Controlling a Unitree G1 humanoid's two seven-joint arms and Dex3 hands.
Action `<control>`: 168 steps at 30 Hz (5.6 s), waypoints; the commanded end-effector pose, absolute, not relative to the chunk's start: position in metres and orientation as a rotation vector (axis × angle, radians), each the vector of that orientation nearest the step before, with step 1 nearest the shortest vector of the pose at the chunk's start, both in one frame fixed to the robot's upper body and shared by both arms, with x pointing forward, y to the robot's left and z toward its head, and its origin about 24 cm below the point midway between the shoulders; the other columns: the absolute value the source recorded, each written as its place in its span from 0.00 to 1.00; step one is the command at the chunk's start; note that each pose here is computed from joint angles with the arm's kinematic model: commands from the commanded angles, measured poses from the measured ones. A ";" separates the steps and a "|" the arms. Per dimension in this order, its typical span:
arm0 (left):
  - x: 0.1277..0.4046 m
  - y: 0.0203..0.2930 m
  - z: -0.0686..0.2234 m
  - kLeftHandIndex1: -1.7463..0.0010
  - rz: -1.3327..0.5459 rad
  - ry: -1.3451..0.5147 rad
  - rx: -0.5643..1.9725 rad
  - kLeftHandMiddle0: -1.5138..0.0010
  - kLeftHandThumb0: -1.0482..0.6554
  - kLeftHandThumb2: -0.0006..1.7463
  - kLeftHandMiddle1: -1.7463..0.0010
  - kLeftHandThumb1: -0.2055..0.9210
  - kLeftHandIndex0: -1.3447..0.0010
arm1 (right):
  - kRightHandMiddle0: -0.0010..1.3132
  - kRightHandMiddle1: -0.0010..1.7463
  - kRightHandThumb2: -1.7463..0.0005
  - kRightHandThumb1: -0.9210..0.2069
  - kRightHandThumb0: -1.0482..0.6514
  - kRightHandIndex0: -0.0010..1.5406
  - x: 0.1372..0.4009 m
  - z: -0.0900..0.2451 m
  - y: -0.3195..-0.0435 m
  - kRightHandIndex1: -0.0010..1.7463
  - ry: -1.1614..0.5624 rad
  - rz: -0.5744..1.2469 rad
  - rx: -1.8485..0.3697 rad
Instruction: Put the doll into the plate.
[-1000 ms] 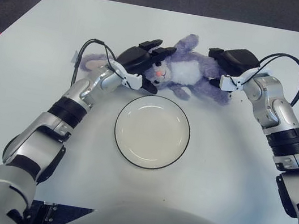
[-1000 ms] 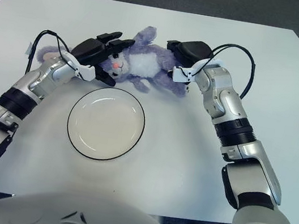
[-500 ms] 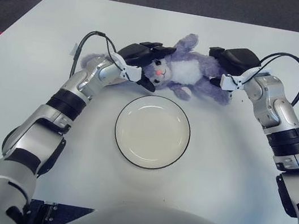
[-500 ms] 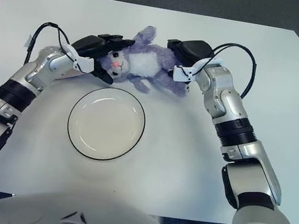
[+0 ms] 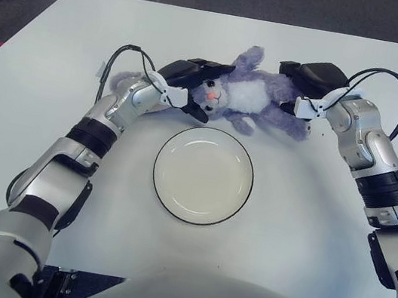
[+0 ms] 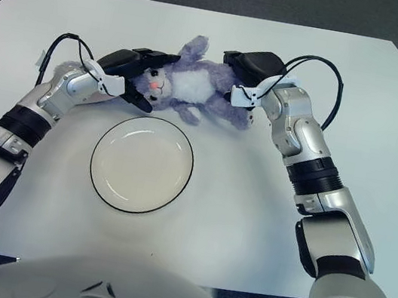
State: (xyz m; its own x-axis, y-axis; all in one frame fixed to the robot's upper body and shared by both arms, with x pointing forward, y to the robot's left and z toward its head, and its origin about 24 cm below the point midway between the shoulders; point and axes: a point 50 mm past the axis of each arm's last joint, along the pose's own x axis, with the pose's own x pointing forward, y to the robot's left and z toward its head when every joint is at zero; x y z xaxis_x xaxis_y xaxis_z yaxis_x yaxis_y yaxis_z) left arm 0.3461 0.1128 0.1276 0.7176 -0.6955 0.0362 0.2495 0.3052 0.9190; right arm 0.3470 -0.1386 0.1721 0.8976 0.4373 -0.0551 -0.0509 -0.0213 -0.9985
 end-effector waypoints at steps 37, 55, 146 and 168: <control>0.345 0.094 0.049 0.29 -0.411 -0.536 1.480 0.75 0.81 0.18 0.12 1.00 0.79 | 0.29 1.00 0.27 0.52 0.62 0.41 0.346 0.189 -0.150 0.94 -0.322 0.350 -1.495; 0.348 0.102 0.039 0.01 -0.422 -0.483 1.464 0.69 0.62 0.60 0.10 0.62 0.70 | 0.29 1.00 0.28 0.51 0.62 0.41 0.346 0.192 -0.152 0.94 -0.342 0.329 -1.485; 0.308 0.170 0.229 0.00 -0.777 -0.380 0.810 0.59 0.89 0.76 0.00 0.45 0.51 | 0.31 1.00 0.25 0.56 0.62 0.44 0.324 0.260 -0.128 0.93 -0.330 0.672 -1.224; 0.274 0.163 0.218 0.00 -0.823 -0.394 0.747 0.60 0.89 0.75 0.00 0.46 0.50 | 0.31 1.00 0.25 0.56 0.62 0.45 0.305 0.253 -0.131 0.92 -0.313 0.707 -1.216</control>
